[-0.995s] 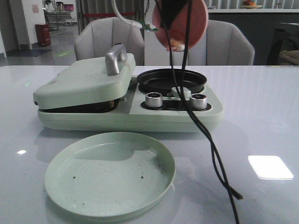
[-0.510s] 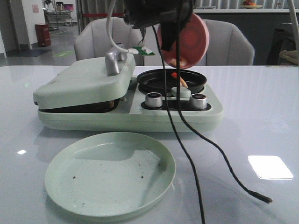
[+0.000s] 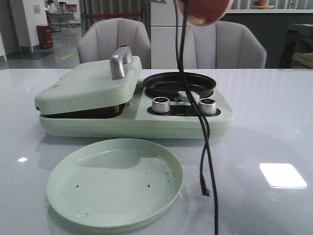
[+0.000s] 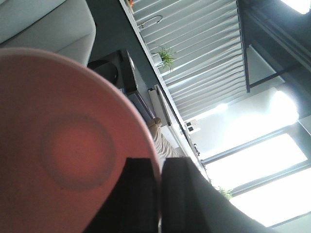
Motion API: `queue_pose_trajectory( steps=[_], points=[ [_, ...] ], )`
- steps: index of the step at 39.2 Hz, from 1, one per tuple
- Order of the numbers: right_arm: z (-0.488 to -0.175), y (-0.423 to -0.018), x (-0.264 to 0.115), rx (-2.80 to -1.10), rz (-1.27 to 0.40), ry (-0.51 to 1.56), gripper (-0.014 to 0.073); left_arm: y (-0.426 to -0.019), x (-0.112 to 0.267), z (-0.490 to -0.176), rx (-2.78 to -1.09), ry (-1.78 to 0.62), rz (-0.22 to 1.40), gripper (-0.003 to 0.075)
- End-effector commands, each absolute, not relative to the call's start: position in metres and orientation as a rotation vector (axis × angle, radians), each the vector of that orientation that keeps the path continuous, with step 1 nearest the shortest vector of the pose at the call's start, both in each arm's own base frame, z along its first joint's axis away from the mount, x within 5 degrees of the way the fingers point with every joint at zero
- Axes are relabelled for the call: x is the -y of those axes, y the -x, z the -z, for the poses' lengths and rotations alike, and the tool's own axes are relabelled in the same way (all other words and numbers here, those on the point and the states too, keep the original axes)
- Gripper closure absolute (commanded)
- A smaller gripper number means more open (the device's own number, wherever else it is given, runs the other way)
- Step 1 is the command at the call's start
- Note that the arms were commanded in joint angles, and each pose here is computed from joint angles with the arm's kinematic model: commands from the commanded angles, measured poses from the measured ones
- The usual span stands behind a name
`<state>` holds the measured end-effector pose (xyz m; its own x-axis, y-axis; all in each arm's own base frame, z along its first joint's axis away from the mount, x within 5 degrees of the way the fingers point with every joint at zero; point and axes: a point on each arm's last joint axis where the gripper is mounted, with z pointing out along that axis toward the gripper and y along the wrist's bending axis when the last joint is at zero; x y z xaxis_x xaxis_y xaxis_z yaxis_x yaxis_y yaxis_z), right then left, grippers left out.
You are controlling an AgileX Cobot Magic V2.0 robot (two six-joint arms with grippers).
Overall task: Make breakfast with bread and shrimp
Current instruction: 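Tilt the pink bowl over the frying pan to pour the shrimp, then carry the empty pink bowl back toward its spot with the right gripper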
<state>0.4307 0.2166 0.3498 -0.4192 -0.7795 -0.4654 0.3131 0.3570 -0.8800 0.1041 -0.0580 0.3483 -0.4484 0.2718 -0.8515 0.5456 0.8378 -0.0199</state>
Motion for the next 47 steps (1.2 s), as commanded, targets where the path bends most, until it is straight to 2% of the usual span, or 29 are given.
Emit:
queue_pose_trajectory(
  steps=[1,4,8,10,12,14,24,31,38,42,47],
  points=[
    [-0.413,-0.406,-0.202,-1.431,1.316,0.297,0.0547,-0.106,0.059,-0.363,-1.962,-0.553,0.381,0.0619],
    [-0.41,-0.407,-0.203,-1.457,1.293,0.304,0.0547,-0.106,0.059,-0.363,-1.962,-0.553,0.381,0.0619],
    [-0.382,-0.418,-0.211,-1.553,1.233,0.37,0.0547,-0.106,0.059,-0.363,-1.962,-0.553,0.381,0.0619],
    [-0.368,-0.422,-0.216,-1.564,1.261,0.421,0.0547,-0.106,0.059,-0.363,-1.962,-0.553,0.381,0.0619],
    [-0.359,-0.425,-0.221,-1.53,1.359,0.485,0.0547,-0.106,0.059,-0.363,-1.962,-0.553,0.381,0.0619],
    [-0.359,-0.425,-0.224,-1.458,1.446,0.499,0.0547,-0.106,0.059,-0.363,-1.962,-0.553,0.381,0.0619],
    [-0.375,-0.418,-0.22,-1.516,1.365,0.42,0.0547,-0.106,0.059,-0.363,-1.966,-0.555,0.381,0.0619],
    [-0.403,-0.396,-0.193,-1.778,1.085,0.289,0.0547,-0.106,0.059,-0.363,-1.966,-0.555,0.381,0.0619],
    [-0.415,-0.372,-0.128,-2.071,0.796,0.134,0.0547,-0.106,0.059,-0.363,-1.966,-0.555,0.381,0.0619],
    [-0.396,-0.361,-0.084,-2.262,0.672,0.108,0.0547,-0.106,0.059,-0.363,-1.966,-0.555,0.381,0.0619],
    [-0.351,-0.34,-0.021,-2.564,0.373,0.069,0.0547,-0.106,0.059,-0.363,-1.964,-0.554,0.381,0.0619]
  ],
)
